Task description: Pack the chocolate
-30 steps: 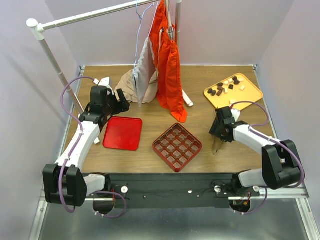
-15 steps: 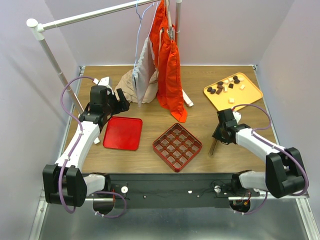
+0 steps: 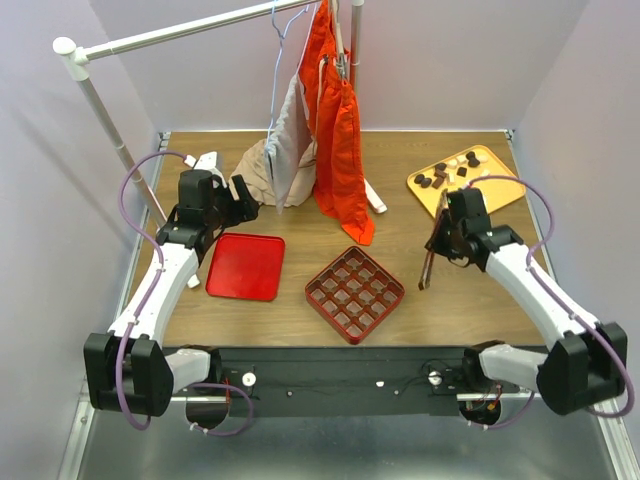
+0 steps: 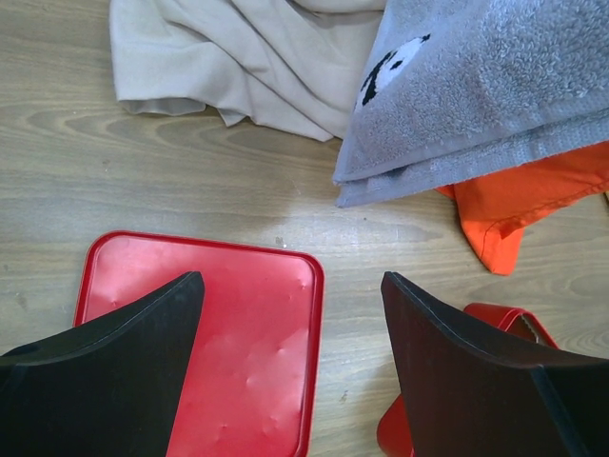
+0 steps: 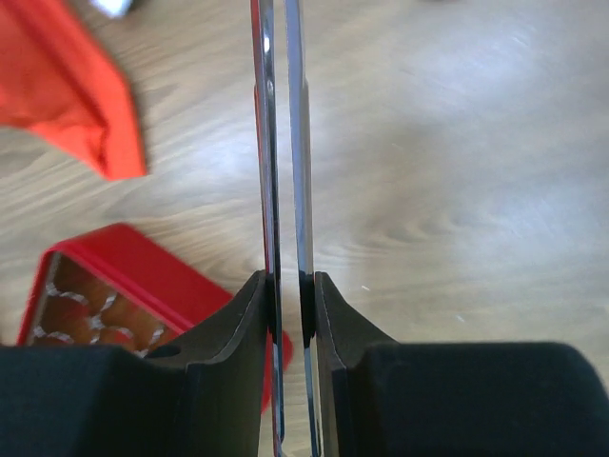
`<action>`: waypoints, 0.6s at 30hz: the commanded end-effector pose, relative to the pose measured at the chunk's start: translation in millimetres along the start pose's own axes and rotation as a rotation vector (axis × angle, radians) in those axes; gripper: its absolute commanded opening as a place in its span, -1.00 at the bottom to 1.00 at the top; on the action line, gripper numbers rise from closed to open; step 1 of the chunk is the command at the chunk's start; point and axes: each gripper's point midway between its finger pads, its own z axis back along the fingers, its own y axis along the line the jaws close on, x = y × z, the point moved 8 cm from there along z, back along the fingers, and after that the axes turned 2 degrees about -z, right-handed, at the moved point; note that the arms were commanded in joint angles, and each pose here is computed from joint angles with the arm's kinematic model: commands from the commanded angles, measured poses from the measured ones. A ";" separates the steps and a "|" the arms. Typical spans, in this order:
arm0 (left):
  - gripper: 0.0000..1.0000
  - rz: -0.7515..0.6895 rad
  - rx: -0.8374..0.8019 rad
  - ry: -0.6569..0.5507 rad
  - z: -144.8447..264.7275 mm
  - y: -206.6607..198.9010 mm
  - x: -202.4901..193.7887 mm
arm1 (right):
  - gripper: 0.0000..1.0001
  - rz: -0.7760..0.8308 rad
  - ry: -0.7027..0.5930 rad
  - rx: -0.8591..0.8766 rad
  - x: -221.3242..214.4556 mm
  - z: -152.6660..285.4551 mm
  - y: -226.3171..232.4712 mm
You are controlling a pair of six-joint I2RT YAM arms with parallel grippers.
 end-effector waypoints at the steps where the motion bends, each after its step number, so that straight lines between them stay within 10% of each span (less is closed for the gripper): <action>1: 0.70 -0.004 -0.037 -0.016 1.6 -7.9 10.4 | -0.43 0.210 0.266 0.134 -5.0 -13.2 18.8; 18: 0.70 -0.007 -0.018 -0.014 1.9 -5.4 8.6 | -0.01 0.280 0.320 0.038 0.2 -34.3 15.6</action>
